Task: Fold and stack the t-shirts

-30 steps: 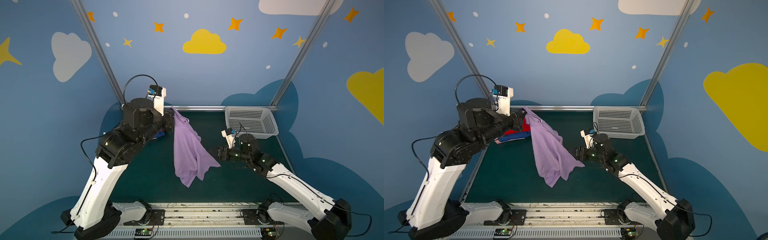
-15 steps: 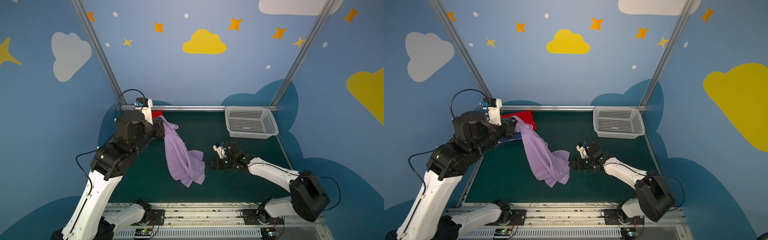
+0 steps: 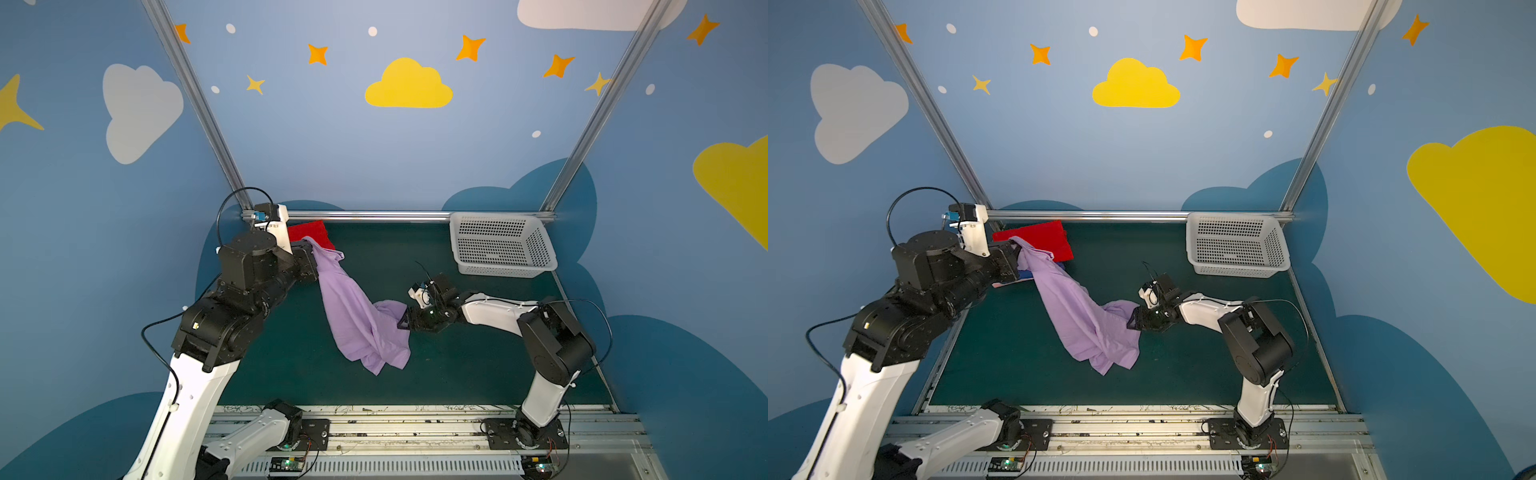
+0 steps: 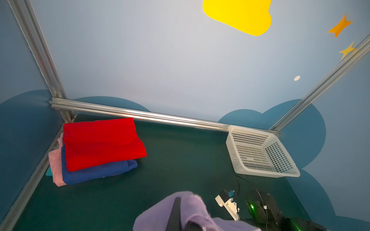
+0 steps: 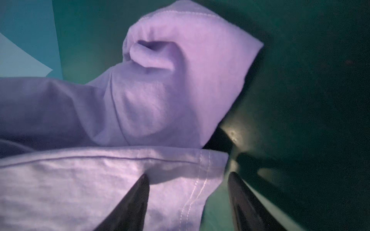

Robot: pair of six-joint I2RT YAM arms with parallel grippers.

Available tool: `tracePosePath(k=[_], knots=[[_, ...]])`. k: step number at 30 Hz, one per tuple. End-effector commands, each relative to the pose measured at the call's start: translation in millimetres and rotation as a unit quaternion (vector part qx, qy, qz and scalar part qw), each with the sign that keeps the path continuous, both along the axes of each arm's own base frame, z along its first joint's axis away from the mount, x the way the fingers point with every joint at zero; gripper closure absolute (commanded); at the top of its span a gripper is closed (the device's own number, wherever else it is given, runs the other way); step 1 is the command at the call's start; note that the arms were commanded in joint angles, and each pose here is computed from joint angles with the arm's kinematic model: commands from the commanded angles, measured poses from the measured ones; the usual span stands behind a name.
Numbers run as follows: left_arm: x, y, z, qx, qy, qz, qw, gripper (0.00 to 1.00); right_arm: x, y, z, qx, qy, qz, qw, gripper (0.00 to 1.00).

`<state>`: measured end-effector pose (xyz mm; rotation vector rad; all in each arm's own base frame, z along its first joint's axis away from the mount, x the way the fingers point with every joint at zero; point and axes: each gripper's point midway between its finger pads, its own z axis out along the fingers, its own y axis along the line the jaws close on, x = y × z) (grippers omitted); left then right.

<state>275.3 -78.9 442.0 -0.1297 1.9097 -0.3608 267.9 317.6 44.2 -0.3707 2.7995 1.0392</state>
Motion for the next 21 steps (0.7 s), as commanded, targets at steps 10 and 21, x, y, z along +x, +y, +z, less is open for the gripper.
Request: tracePosePath(k=[10, 21], knots=[[7.9, 3.2, -14.4, -0.016, 0.017, 0.004, 1.000, 0.96, 4.5, 14.6, -6.4, 0.056, 0.056, -0.041, 0.996, 1.00], [95.9, -1.3, -19.9, -0.008, 0.029, 0.012, 0.999, 0.96, 163.7, -64.4, 175.3, -0.004, -0.149, -0.152, 0.977, 1.00]])
